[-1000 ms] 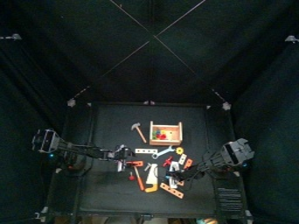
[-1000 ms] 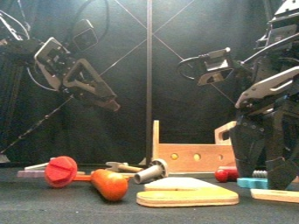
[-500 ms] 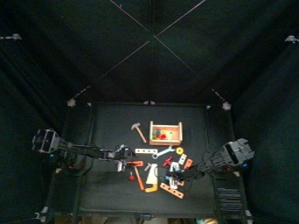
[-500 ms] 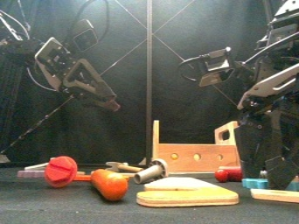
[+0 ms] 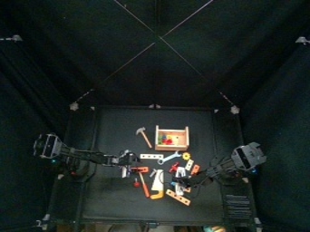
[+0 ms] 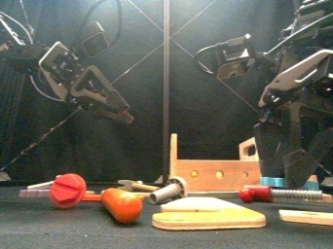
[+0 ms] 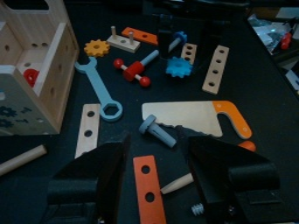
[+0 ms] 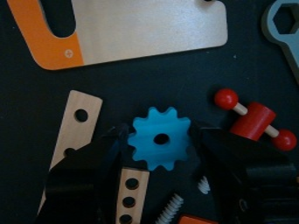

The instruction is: Grab blue gear

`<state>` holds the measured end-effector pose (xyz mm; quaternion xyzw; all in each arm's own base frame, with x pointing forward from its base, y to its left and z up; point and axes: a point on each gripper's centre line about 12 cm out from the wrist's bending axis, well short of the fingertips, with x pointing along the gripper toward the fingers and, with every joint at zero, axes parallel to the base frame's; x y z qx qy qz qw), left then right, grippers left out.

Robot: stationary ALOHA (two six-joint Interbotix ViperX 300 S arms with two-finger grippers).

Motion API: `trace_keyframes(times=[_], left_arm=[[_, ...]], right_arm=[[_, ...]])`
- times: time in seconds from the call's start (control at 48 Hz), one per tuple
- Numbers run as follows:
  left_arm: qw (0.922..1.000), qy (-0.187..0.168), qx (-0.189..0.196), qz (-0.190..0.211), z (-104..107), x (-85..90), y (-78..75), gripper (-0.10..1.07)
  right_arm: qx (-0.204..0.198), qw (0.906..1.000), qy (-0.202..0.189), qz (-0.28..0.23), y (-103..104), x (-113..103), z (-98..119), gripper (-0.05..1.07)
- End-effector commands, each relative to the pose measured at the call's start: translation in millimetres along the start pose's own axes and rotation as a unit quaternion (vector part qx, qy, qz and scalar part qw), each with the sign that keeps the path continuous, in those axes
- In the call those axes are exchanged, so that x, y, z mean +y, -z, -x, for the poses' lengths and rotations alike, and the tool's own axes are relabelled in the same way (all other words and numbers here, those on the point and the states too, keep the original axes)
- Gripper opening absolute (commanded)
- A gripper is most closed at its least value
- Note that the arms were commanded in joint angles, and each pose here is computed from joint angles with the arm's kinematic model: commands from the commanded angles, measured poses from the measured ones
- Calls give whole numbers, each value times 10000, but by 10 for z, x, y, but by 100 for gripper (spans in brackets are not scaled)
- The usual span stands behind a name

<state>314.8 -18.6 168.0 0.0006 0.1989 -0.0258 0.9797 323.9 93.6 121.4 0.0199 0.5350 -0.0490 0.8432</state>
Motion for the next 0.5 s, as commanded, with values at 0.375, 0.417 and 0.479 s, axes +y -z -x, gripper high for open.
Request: trace_keyframes(times=[0.375, 0.417, 0.479], left_arm=[[9999, -25, -153, 75, -12, 2, -90, 84], [9998, -28, -153, 82, -12, 3, -90, 84], [9998, -28, -161, 82, -14, 3, -96, 84]], right_arm=[[-265, 9996, -30, -1, -111, -31, 130, 72], [-284, 9996, -30, 9, -113, -34, 142, 72], [-340, 9994, -31, 5, -141, -48, 168, 72]])
